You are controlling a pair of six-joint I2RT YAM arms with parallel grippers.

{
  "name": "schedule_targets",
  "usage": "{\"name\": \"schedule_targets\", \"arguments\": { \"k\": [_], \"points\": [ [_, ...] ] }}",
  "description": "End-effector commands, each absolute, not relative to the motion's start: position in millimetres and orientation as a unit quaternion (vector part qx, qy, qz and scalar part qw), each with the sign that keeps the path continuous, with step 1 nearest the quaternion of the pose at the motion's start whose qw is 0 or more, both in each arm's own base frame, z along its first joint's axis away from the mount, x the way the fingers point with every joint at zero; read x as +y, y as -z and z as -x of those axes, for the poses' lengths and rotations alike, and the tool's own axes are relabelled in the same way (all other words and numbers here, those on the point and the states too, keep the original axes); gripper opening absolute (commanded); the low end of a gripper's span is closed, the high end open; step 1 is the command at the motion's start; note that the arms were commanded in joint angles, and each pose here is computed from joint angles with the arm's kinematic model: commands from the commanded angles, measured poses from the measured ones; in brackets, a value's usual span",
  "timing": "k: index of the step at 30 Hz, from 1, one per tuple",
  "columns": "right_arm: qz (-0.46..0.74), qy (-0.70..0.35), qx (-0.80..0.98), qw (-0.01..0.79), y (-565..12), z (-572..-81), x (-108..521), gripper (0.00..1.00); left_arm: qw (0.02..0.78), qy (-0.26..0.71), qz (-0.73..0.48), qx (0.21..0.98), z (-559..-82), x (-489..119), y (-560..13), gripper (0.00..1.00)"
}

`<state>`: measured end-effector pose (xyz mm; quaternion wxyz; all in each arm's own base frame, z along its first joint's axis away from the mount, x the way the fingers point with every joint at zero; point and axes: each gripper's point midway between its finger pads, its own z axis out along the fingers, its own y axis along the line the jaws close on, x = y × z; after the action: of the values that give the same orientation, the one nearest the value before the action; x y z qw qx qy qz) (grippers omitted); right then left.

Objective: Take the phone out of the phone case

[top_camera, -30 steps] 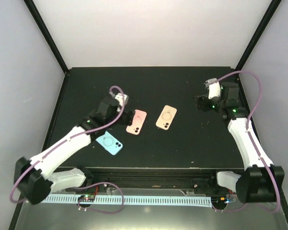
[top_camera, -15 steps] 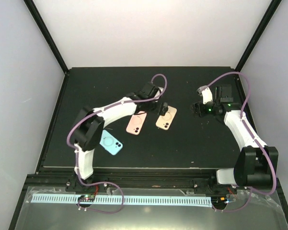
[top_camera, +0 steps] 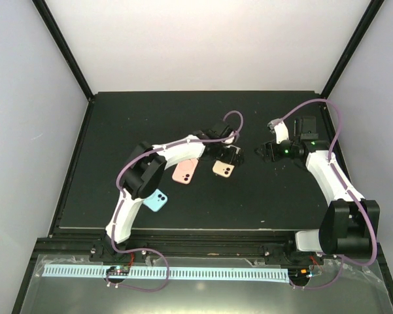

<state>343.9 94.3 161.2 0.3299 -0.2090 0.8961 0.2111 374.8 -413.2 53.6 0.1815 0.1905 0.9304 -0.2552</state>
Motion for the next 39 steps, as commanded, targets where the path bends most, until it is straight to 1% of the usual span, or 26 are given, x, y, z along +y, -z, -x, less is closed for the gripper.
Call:
{"name": "schedule_targets", "arguments": {
  "k": [1, 6, 11, 13, 21, 25, 28, 31, 36, 38, 39],
  "points": [
    [0.221, -0.219, 0.888, 0.339, -170, -346, 97, 0.78, 0.163, 0.253, -0.191, 0.935, -352, -413, -56, 0.99],
    [0.221, -0.224, 0.888, 0.336, -170, -345, 98, 0.78, 0.168, 0.228, -0.186, 0.941, -337, -389, -55, 0.99],
    [0.220, -0.225, 0.888, 0.335, -169, -344, 98, 0.78, 0.220, 0.196, -0.178, 0.939, -342, -364, -73, 0.99],
    [0.220, -0.226, 0.888, 0.335, -170, -344, 98, 0.78, 0.212, 0.186, -0.178, 0.943, -343, -361, -68, 0.99],
    [0.213, -0.220, 0.892, 0.331, -167, -345, 96, 0.79, 0.169, 0.197, -0.179, 0.949, -341, -377, -43, 0.99],
    [0.208, -0.216, 0.895, 0.331, -166, -346, 94, 0.82, 0.166, 0.217, -0.189, 0.943, -338, -391, -50, 0.99],
    [0.198, -0.220, 0.896, 0.330, -167, -348, 91, 0.82, 0.155, 0.254, -0.204, 0.932, -327, -412, -54, 0.99],
    [0.182, -0.235, 0.894, 0.334, -173, -351, 83, 0.84, 0.134, 0.300, -0.209, 0.921, -314, -443, -59, 0.99],
    [0.142, -0.227, 0.902, 0.338, -176, -355, 54, 0.86, 0.114, 0.367, -0.258, 0.886, -287, -505, -86, 0.99],
    [0.144, -0.215, 0.905, 0.337, -174, -353, 46, 0.89, 0.132, 0.374, -0.263, 0.880, -289, -507, -104, 0.99],
    [0.159, -0.204, 0.906, 0.336, -173, -351, 44, 0.90, 0.156, 0.363, -0.262, 0.881, -293, -501, -114, 0.99]
  ]
}}
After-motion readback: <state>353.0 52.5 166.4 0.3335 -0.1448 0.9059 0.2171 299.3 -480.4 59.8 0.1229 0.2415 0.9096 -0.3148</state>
